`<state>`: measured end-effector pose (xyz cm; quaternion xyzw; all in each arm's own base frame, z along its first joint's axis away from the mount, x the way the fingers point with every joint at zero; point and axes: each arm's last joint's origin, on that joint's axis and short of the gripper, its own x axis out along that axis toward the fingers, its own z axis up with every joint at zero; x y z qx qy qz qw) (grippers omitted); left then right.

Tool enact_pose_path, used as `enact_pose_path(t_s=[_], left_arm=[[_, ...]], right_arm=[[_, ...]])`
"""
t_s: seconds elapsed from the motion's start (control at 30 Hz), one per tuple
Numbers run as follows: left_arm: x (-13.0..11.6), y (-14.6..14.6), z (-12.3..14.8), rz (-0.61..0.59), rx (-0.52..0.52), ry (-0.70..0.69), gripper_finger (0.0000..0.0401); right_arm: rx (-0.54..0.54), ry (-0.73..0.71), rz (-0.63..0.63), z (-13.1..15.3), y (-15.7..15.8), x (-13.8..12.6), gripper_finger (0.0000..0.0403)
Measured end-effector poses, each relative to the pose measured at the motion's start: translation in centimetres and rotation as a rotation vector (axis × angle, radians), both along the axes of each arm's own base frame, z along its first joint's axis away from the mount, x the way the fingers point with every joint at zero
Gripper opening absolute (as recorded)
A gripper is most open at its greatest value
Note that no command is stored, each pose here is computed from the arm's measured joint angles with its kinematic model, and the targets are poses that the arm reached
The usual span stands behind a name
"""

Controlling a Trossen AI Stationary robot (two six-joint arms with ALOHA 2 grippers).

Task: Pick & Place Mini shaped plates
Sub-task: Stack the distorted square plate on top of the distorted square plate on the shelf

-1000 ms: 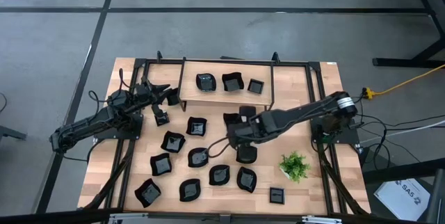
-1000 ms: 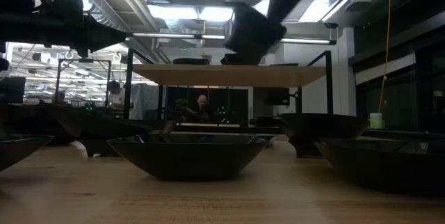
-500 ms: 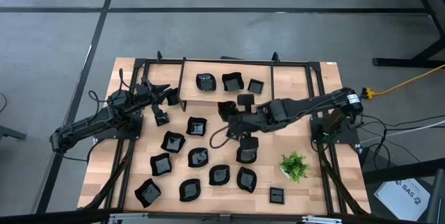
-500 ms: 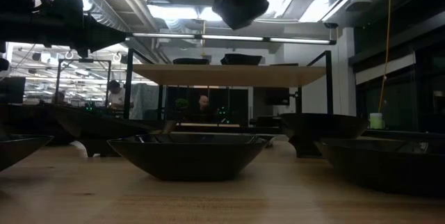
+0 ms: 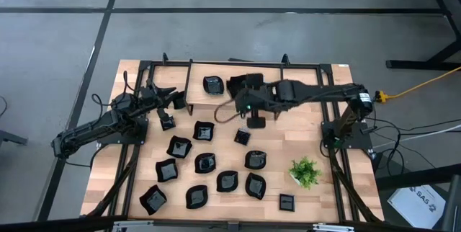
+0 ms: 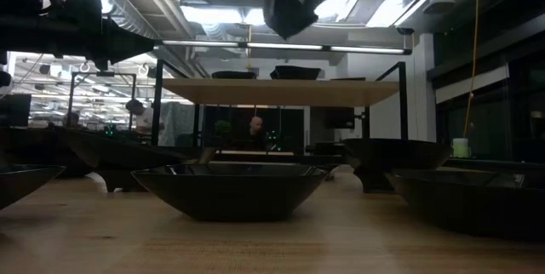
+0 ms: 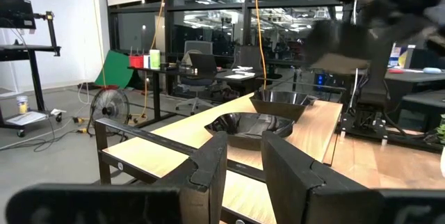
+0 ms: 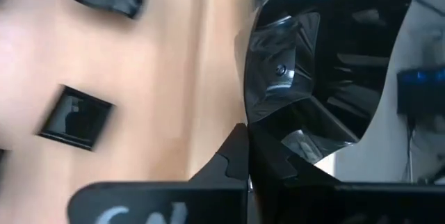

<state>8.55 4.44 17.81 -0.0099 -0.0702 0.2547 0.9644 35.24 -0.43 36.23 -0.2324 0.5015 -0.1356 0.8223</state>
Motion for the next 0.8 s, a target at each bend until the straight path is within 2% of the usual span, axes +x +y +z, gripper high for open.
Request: enact_pose_path(t_s=[0.23, 0.8], left_arm=[[0.0, 0.0, 0.0, 0.000, 0.000, 0.000, 0.0086], [0.0, 0.0, 0.0, 0.000, 0.000, -0.001, 0.0086]], right_arm=[[0.015, 0.024, -0.072, -0.7, -2.7, 0.1, 0.0003], [0.050, 0.090, -0.136, -2.2, -5.1, 0.5, 0.0003]])
